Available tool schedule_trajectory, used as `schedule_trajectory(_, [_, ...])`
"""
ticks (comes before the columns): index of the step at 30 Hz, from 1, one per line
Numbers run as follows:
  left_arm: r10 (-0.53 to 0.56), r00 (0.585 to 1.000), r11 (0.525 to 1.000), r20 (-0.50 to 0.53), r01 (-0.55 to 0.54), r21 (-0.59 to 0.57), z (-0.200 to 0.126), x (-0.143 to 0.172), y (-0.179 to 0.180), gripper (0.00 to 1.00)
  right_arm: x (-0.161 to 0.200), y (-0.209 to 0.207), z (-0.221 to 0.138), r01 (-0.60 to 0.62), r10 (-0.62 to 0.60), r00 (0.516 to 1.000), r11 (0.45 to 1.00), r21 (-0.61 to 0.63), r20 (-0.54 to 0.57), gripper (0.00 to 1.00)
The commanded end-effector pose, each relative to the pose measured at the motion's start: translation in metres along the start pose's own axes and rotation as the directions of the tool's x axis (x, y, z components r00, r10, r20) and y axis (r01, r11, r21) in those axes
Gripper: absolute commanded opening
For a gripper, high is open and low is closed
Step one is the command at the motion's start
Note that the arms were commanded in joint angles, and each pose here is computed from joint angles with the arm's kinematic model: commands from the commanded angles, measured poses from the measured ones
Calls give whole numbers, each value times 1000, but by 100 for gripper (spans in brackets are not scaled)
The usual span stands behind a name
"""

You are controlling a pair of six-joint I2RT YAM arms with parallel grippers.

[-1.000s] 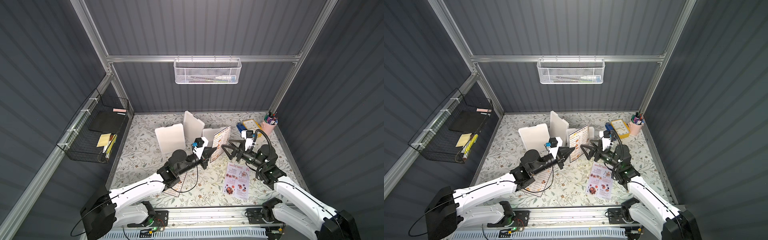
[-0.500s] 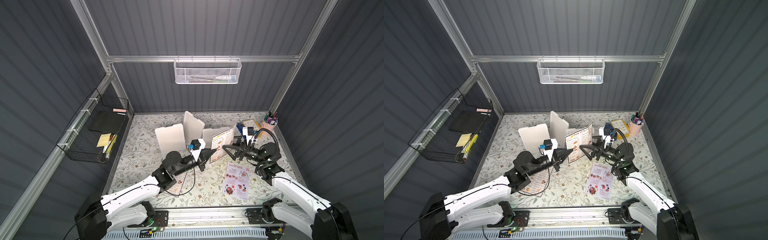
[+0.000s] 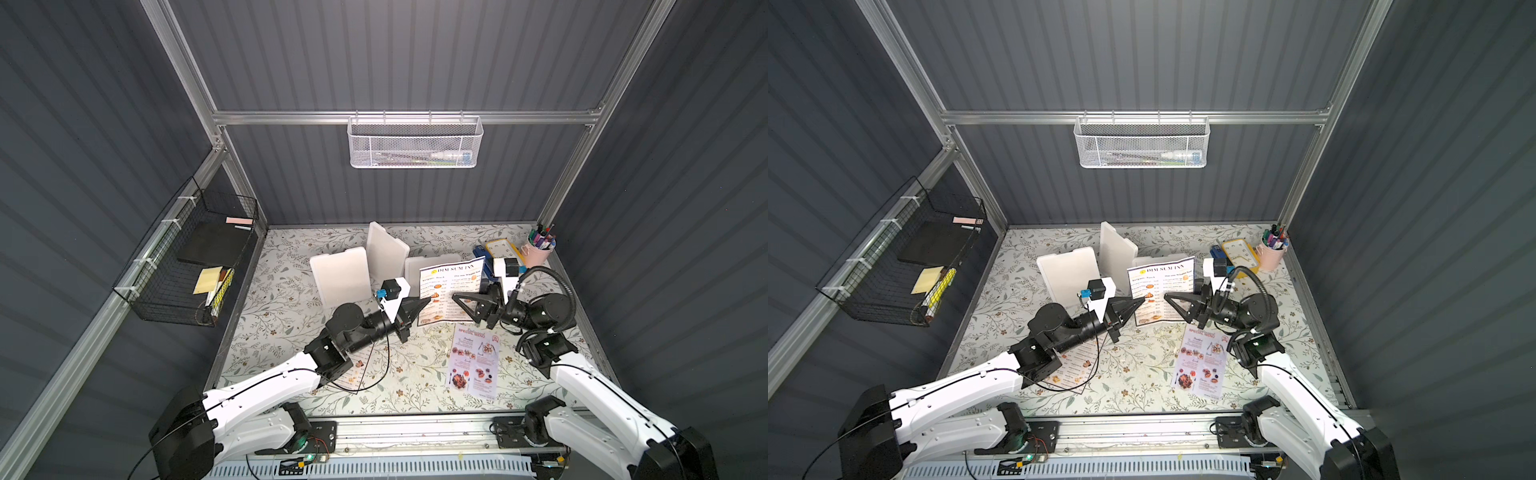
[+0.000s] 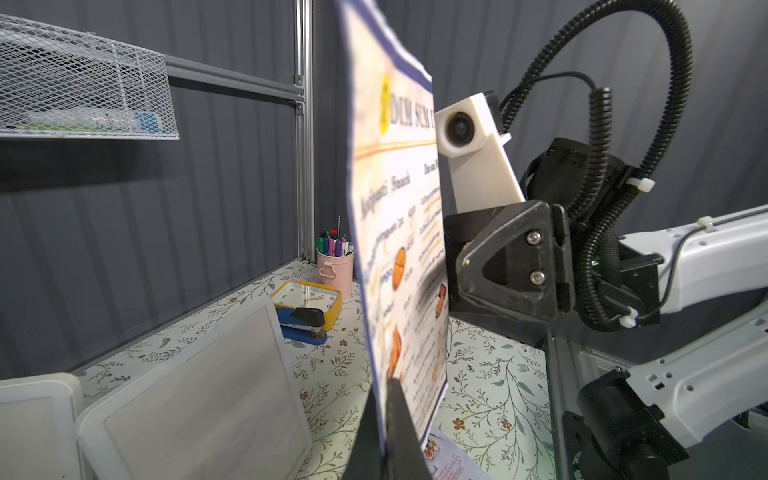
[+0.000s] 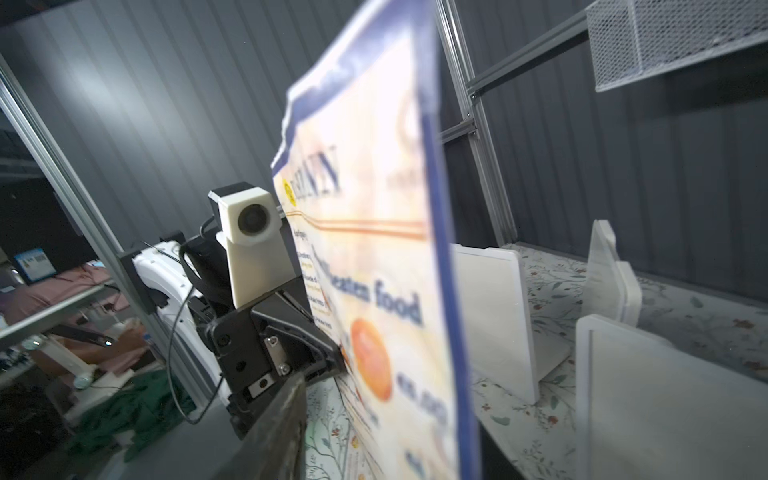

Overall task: Insert the menus into the narrow rack
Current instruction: Pick up the menu from the center of the board, then insert the menu into the narrow rack.

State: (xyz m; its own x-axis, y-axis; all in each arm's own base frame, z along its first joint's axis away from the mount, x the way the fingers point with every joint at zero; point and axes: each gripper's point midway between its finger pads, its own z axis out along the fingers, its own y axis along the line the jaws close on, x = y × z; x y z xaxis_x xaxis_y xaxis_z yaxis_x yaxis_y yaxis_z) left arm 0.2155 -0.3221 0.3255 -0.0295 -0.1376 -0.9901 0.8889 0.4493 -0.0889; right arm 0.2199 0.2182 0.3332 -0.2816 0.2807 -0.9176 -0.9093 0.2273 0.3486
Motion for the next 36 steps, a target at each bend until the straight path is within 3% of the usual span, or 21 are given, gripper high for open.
schedule_trajectory(1, [-2, 999, 1000, 32, 3, -18, -4, -10, 1, 0, 3, -8, -2, 7, -7, 1000, 998, 55, -1, 41])
schedule_trajectory(9, [-7, 1000, 999, 13, 8, -36, 12, -7, 8, 0, -5, -26, 0, 14, -15, 1000, 988, 151, 6, 0])
schedule_trajectory(16, [82, 997, 995, 4, -82, -58, 44, -18, 21, 0, -22, -58, 16, 70, -76, 997, 967, 246, 15, 0])
schedule_trajectory(19, [128, 992, 988, 4, -128, -87, 57, -27, 40, 0, -27, -70, 31, 138, -133, 990, 962, 234, -36, 0])
schedule_trajectory(22, [166, 986, 982, -14, -167, -89, 67, -29, 63, 0, -31, -85, 39, 120, -98, 991, 952, 281, -90, 0])
schedule_trajectory(26, [218, 975, 968, -46, -222, -120, 75, -24, 83, 0, -42, -83, 48, 182, -171, 983, 958, 223, -68, 0])
schedule_trajectory(36, [236, 970, 955, -57, -243, -172, 72, -30, 111, 4, -51, -96, 65, 201, -191, 979, 966, 161, -74, 0])
